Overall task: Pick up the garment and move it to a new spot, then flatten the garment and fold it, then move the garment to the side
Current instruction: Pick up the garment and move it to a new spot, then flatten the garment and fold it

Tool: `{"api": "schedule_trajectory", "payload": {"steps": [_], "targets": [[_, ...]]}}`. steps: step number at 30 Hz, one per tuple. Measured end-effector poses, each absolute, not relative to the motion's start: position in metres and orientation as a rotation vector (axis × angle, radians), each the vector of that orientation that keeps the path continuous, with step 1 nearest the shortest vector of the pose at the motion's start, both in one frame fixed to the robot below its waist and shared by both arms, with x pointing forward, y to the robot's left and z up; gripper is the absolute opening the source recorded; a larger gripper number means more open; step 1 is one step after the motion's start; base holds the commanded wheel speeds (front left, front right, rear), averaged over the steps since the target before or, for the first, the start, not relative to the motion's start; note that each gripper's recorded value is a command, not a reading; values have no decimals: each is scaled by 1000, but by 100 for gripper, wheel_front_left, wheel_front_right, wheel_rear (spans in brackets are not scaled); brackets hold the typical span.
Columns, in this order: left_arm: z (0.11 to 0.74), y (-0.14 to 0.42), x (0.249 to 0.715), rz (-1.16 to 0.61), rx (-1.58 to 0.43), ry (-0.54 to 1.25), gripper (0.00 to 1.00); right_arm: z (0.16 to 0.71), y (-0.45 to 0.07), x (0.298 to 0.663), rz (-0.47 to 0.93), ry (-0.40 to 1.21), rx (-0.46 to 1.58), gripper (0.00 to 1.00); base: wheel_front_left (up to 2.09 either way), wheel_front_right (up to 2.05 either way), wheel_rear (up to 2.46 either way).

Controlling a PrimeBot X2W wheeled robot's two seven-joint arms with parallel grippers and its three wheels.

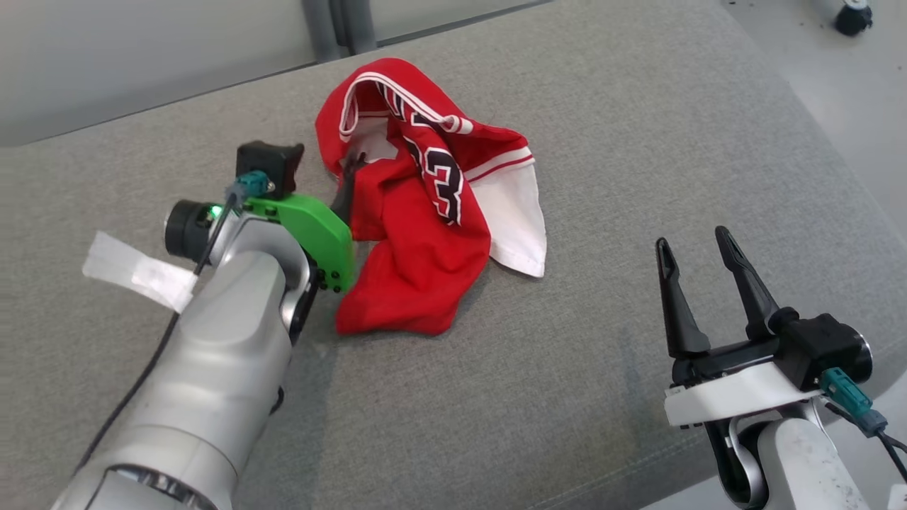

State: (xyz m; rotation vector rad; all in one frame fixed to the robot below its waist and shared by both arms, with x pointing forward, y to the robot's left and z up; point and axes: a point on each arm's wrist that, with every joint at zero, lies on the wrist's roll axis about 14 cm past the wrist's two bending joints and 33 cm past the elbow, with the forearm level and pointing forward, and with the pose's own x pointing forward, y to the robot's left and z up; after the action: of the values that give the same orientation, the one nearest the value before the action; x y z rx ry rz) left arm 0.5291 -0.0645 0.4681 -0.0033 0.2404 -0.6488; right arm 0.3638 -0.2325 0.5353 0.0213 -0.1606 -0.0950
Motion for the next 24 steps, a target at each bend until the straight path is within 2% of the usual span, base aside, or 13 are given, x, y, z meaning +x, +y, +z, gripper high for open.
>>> {"api": "schedule_trajectory", "payload": {"steps": [12,17,24], "targets": [[441,-53,434,-682,-159,324,100,544,-217,354,-50,-197,42,100,0,0,0],[428,-48,404,-663,-165,395,100,549,-211,348,-32,-214,51,100,0,0,0],[408,-40,390,-610,-189,494,100,555,-210,343,-31,-233,50,100,0,0,0]]}}
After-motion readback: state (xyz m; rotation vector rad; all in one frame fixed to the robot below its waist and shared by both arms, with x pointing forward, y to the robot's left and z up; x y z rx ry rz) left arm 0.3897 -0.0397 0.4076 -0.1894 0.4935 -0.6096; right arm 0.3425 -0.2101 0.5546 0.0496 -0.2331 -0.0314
